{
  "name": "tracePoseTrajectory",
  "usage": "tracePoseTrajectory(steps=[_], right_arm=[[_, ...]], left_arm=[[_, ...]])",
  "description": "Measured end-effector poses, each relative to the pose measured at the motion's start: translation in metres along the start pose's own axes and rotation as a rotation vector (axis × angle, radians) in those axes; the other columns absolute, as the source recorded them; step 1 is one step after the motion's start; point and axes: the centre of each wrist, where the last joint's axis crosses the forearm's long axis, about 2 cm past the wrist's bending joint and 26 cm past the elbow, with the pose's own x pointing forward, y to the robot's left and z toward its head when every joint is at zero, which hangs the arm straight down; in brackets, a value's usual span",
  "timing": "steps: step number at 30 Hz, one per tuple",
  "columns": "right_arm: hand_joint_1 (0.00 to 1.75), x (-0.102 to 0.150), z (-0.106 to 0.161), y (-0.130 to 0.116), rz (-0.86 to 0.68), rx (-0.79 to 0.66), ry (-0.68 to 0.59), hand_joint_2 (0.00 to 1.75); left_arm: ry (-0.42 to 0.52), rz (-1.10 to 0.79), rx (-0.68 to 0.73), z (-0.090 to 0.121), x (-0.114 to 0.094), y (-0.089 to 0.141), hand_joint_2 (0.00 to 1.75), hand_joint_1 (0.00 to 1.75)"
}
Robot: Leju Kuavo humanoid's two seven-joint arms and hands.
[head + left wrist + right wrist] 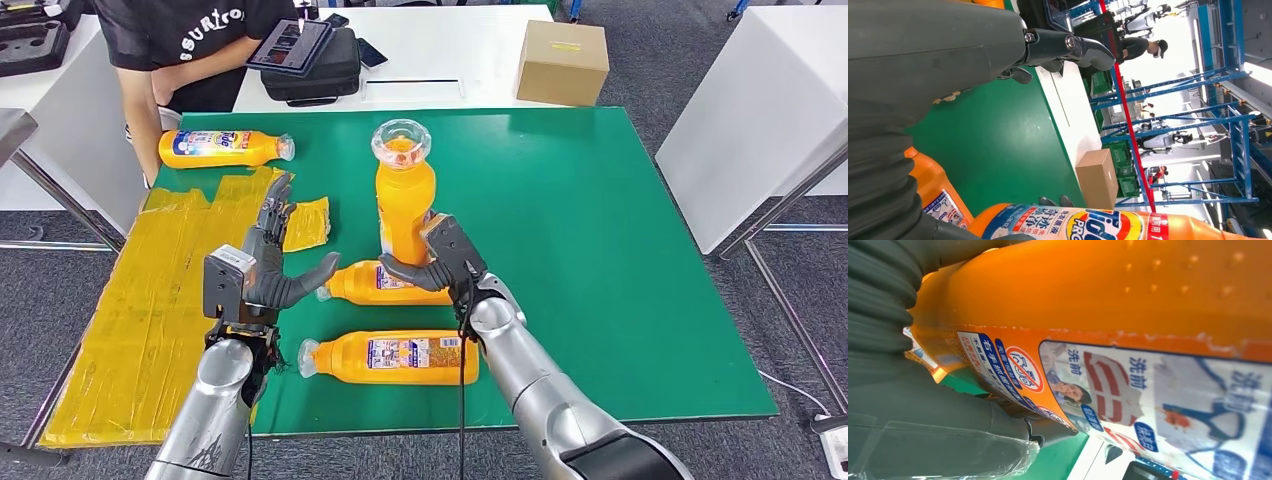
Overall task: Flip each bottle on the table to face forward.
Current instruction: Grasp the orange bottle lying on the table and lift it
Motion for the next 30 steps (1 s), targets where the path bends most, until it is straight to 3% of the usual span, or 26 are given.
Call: tracePoseTrajectory(steps=[16,30], right_arm=[[1.75,0.021,-0.019,0.033,0.019,0.13,-0.058,1.75],[1.75,0.031,-0.026,0.055,0.232,0.15,-0.052,1.75]], left_arm=[[-0.026,0.02,-0.03,-0.005,0.003,-0.005,1.75,0.0],[-0.042,0.04,-0.051,-0.005,0.014,-0.005,1.75,0.0]])
